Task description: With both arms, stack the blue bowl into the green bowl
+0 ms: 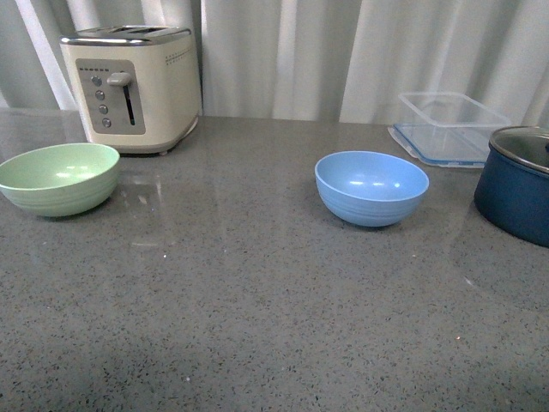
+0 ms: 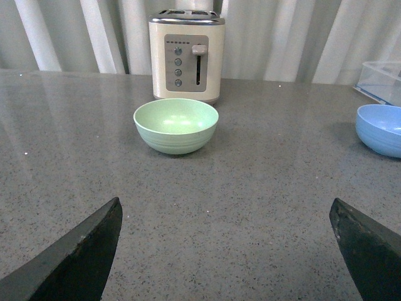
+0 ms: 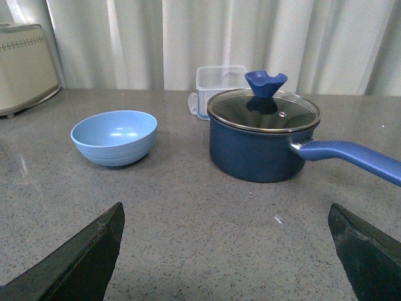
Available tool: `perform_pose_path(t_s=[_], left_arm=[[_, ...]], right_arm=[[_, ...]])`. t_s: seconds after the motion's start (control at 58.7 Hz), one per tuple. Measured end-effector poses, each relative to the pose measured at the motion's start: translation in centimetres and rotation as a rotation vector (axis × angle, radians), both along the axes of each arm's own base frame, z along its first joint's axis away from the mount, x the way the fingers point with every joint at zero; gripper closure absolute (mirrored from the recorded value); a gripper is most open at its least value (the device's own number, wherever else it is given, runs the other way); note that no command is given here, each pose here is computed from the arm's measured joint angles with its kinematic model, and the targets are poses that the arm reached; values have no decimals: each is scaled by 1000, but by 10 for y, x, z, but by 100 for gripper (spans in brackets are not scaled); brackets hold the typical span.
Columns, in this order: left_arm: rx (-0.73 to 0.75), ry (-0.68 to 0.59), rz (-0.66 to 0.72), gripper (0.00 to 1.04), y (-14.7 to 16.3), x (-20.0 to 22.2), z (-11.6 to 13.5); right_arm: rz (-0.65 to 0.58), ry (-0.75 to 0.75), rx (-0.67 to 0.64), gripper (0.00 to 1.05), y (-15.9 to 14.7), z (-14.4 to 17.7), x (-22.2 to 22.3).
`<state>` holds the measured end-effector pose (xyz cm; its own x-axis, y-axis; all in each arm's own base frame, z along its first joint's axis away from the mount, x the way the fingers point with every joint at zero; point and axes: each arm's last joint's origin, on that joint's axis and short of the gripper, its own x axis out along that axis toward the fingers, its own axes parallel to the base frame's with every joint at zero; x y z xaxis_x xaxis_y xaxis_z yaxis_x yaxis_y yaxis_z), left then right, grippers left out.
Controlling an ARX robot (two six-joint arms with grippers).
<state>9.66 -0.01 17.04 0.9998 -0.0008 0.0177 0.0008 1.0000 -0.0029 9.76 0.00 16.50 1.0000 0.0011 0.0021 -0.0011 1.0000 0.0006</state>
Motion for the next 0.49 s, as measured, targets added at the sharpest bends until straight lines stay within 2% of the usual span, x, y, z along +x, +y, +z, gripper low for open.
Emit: perform_pose_path(t_s=[0.273,0.341,0.392,0.443,0.494], left_arm=[[-2,5,11,7,0,0,0],[-33,164,160,7,4,2,-2],[-63,268,207,7,8,6,3],[-118,327,227,7,17,14,19],[-154,329,224,7,22,23,36]], right_arm=[[0,0,0,10,0,0,0],[0,0,0,10,0,0,0],[0,0,0,10,0,0,0],[1,0,0,10,0,0,0],[0,0,0,10,0,0,0]])
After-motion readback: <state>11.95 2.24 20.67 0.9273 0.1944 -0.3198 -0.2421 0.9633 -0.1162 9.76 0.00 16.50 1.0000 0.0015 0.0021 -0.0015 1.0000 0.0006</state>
